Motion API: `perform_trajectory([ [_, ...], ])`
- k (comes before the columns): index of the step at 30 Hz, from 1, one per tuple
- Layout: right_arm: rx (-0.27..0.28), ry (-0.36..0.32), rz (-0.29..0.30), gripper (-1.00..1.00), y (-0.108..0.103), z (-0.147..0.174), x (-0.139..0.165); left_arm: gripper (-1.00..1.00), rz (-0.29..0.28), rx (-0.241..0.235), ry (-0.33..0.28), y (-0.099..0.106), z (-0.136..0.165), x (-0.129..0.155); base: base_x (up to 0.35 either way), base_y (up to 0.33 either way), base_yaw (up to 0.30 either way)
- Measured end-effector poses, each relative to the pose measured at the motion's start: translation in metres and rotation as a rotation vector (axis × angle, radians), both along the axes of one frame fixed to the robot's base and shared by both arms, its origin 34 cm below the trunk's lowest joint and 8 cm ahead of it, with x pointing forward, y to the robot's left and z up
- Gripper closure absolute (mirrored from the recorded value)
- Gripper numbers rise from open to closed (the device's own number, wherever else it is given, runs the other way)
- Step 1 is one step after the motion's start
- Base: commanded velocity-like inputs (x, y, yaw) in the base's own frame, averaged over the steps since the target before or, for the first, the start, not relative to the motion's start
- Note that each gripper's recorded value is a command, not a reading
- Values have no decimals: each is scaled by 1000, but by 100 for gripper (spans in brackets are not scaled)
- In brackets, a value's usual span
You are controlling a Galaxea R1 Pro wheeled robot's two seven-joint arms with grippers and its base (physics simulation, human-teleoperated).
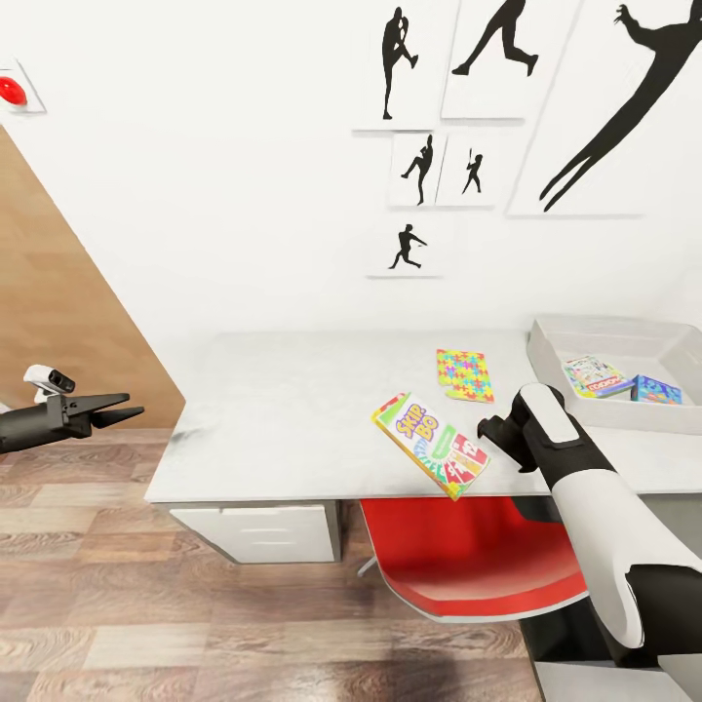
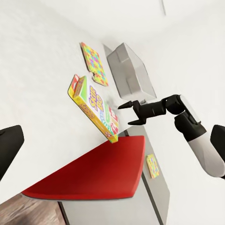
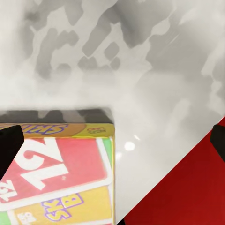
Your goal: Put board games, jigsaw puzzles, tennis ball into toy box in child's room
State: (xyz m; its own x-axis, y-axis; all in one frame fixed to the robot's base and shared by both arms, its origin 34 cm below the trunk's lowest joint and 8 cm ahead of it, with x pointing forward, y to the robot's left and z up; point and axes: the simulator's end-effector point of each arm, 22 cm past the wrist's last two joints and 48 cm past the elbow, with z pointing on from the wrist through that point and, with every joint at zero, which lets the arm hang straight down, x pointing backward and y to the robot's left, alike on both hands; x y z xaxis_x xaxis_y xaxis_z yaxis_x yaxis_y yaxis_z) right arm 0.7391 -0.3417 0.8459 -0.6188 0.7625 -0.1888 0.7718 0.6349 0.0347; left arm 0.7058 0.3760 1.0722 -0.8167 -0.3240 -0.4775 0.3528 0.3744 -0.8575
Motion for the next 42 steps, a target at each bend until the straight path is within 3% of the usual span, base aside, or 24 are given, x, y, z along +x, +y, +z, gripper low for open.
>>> perform_trajectory([
  [9, 3, 0, 3, -100, 1, 0, 0, -100, 0, 0, 0, 0, 0, 0, 0, 2, 16],
  [23, 95, -45, 22, -100, 17, -15, 6, -100, 5, -2, -2, 2, 1, 1, 0, 41, 1],
  [42, 131, -36, 50, -100, 25, -19, 3, -100, 6, -2, -2, 2, 2, 1, 0, 3, 0],
])
